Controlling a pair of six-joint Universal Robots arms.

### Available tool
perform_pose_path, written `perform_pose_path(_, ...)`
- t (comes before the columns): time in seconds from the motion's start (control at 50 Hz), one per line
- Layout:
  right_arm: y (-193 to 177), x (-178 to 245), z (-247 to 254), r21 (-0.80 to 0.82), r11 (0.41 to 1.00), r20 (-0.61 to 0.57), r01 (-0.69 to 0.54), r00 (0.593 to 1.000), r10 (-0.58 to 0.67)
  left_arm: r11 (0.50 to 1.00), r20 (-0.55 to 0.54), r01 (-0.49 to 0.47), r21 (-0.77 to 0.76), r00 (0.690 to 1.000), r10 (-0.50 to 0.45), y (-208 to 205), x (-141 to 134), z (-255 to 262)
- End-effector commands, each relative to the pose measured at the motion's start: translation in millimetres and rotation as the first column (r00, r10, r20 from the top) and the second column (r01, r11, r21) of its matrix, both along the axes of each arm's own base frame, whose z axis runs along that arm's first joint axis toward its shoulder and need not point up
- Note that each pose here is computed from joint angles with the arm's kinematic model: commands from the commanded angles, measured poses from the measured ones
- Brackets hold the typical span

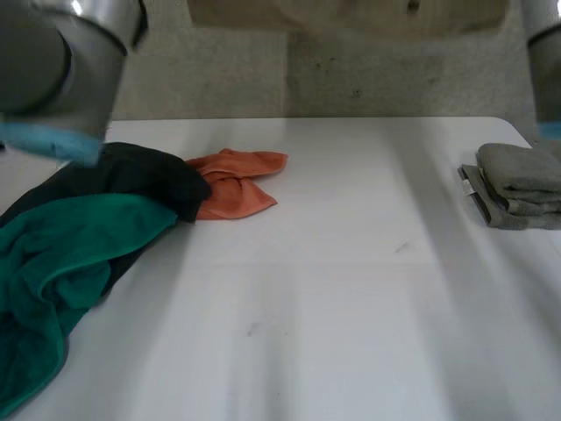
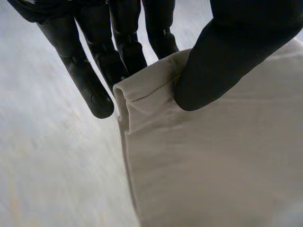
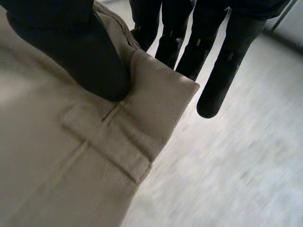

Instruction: Fold the laundry.

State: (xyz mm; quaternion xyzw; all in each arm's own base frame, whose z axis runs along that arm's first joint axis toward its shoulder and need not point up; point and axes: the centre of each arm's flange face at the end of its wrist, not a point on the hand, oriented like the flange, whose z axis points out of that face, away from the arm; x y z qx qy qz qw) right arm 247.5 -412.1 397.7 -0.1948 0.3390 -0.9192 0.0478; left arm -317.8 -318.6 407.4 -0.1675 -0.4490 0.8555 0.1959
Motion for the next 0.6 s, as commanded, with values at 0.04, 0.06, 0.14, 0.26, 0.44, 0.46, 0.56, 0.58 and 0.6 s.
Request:
perform_pose_path(0.04,8.0,-0.7,-115.1,0.393,0.918,-0.168,0.04,0.985,0.029,0.939,0.204,-0.028,0.343,0.978,-0.045,17.1,1.8,-129.7)
perform_pose_path(0.06,10.3,-1.3,-127.7,0.425,0.904,-0.189,0.049,0.981,0.035,0.927,0.224,-0.031,0.373,0.973,-0.058,21.4,1.8,-142.7)
perform_pose_path(0.14,26.8,-6.4,-188.4,0.573,0.813,-0.295,0.103,0.951,0.088,0.864,0.311,-0.058,0.5,0.943,-0.117,45.9,5.3,-198.6)
perform_pose_path(0.26,60.7,-19.0,-249.3,0.71,0.669,-0.451,0.219,0.871,0.194,0.796,0.389,-0.101,0.597,0.904,-0.178,76.4,16.6,-238.6)
perform_pose_path(0.44,114.5,-42.2,-241.0,0.813,0.454,-0.539,0.365,0.766,0.35,0.674,0.449,-0.151,0.723,0.844,-0.292,129.9,36.6,-228.3)
perform_pose_path(0.46,127.1,-46.8,-234.6,0.825,0.413,-0.543,0.387,0.746,0.386,0.651,0.461,-0.159,0.743,0.826,-0.324,141.7,39.2,-225.4)
perform_pose_path(0.56,164.5,-58.5,-218.2,0.827,0.35,-0.562,0.441,0.667,0.488,0.579,0.512,-0.208,0.789,0.743,-0.431,177.1,48.3,-223.1)
perform_pose_path(0.58,169.1,-60.6,-215.8,0.821,0.351,-0.571,0.45,0.652,0.499,0.566,0.521,-0.219,0.795,0.724,-0.452,182.9,49.8,-223.5)
perform_pose_path(0.6,176.0,-64.6,-212.2,0.808,0.359,-0.588,0.466,0.621,0.518,0.551,0.537,-0.237,0.8,0.691,-0.484,191.6,52.2,-223.3)
